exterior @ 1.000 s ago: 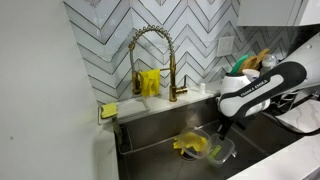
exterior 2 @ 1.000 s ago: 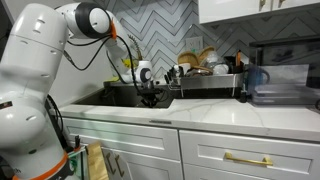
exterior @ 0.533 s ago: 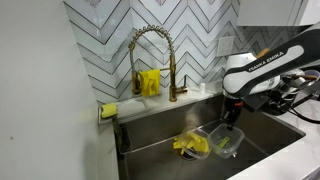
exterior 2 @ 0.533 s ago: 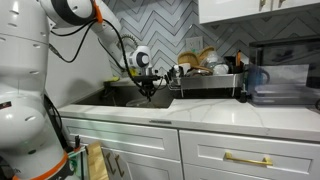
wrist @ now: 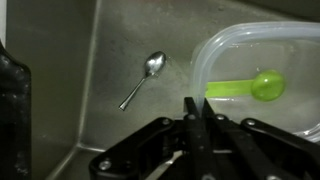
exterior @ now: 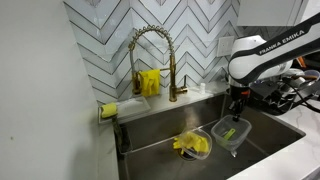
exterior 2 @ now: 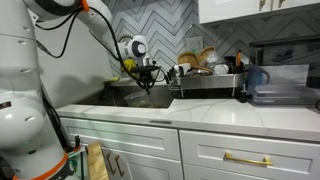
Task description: Remove the lunch box with a spoon from the sink, then put the spoon on the rack
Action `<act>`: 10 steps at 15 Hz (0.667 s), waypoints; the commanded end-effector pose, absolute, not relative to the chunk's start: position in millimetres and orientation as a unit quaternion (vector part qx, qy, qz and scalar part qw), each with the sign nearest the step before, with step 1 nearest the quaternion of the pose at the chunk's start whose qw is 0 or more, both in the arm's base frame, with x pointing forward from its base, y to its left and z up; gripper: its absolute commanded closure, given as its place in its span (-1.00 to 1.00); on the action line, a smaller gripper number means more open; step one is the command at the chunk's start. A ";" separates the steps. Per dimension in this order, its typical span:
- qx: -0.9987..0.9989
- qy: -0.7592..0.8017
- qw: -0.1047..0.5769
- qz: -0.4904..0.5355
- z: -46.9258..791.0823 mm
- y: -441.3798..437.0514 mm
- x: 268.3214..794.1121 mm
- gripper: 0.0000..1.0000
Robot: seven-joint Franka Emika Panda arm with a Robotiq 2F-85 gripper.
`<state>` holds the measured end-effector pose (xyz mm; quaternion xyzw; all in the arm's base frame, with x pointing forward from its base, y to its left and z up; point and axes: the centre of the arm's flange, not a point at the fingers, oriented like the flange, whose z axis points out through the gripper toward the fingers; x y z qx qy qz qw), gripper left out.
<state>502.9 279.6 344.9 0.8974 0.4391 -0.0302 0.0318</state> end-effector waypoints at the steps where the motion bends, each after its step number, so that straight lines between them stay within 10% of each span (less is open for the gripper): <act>1: 0.897 0.439 0.032 -0.031 344.5 279.0 501.8 0.86; 10: 0.902 0.428 0.037 -0.040 355.4 282.6 496.5 0.96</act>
